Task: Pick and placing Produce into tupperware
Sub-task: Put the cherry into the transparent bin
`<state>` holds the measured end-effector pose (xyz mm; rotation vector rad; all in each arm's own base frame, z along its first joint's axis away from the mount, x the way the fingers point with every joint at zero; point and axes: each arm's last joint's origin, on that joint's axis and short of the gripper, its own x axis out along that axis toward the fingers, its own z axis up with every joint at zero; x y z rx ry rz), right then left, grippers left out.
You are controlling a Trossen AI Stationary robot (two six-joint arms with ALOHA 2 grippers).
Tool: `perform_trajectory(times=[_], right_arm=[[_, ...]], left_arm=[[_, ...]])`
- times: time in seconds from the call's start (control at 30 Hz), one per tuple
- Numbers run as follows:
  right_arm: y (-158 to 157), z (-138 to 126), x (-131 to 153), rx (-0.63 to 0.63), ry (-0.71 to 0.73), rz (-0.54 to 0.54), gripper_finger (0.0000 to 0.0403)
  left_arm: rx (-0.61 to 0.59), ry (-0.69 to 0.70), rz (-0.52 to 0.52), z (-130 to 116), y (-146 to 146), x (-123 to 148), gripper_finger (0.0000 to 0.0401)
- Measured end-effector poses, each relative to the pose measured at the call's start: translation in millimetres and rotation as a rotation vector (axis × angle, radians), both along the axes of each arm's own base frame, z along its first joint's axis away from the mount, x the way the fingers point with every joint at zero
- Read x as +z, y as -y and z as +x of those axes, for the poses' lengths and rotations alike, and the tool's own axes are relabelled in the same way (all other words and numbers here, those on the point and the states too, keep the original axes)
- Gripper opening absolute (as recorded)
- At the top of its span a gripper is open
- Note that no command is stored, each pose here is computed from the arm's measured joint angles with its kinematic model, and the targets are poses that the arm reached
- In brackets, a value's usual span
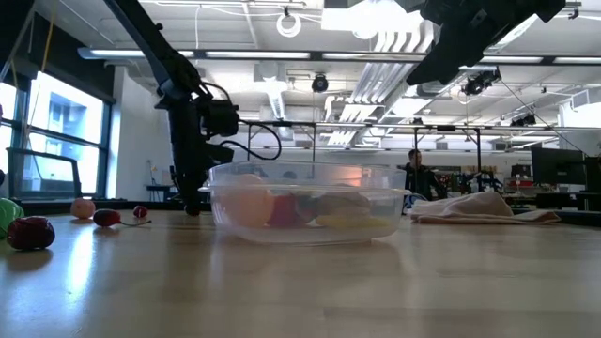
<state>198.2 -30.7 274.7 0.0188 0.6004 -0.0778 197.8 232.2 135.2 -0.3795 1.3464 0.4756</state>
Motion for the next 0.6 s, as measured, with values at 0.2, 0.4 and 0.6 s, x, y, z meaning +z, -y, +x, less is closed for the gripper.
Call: perform_trajectory(times=[0.2, 0.4, 0.6], right_arm=[[0.0, 0.0, 0.0, 0.0, 0.0, 0.0, 0.0032], [-0.1, 0.0, 0.0, 0.0, 0.0, 0.0, 0.0032], [0.0, -0.1, 0.1, 0.0, 0.0, 0.0, 0.0032]], left_arm=[[0.019, -0.002, 0.009, 0.2, -0.7, 0.0, 0.0159], [0.04, -0.002, 0.005, -0.1, -0.7, 0.0, 0.0118], [0.074, -0.011, -0.017, -1.2, 0.7, 0.0, 0.0101]])
